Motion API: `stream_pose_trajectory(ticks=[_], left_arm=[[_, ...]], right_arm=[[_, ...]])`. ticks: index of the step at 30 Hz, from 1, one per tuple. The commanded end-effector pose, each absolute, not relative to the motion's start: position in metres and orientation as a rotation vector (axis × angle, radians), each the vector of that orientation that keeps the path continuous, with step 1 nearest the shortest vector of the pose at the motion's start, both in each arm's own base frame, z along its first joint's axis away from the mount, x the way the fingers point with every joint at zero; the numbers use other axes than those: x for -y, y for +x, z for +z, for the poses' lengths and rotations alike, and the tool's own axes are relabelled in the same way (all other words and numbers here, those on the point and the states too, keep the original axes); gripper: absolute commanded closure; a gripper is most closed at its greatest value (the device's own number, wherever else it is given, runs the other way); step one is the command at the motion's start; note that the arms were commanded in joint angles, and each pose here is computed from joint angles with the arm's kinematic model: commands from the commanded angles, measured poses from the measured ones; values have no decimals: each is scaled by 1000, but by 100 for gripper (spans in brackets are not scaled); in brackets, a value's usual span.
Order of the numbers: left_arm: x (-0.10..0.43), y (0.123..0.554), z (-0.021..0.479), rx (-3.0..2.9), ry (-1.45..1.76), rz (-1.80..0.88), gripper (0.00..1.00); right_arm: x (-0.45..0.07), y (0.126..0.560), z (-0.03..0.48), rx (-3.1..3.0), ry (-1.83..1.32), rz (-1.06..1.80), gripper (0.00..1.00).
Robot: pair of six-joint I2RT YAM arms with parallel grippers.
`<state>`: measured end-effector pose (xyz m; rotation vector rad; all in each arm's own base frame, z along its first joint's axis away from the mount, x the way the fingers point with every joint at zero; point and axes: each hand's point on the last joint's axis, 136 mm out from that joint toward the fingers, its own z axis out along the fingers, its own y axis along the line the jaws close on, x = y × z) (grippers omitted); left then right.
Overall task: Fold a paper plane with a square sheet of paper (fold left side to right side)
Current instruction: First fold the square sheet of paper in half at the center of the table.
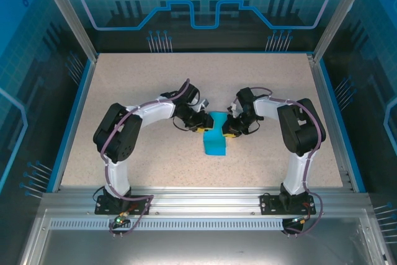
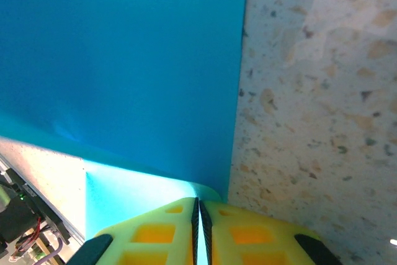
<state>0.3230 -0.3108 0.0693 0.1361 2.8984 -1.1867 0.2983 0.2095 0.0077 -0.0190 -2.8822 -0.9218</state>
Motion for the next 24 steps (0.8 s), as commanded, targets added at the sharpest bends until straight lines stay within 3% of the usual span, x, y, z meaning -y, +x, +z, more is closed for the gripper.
stream_pose_trajectory(ticks=[1, 15, 24], left_arm=[[324, 327, 60, -2913, 179, -1225, 64], [288, 317, 6, -3064, 69, -962, 64], [276, 323, 35, -2980, 56, -1030, 62]], right_arm=[[-184, 272, -35, 2859, -54, -627, 85], [-178, 268, -37, 2861, -49, -572, 86], [-179, 268, -38, 2859, -47, -582, 85]])
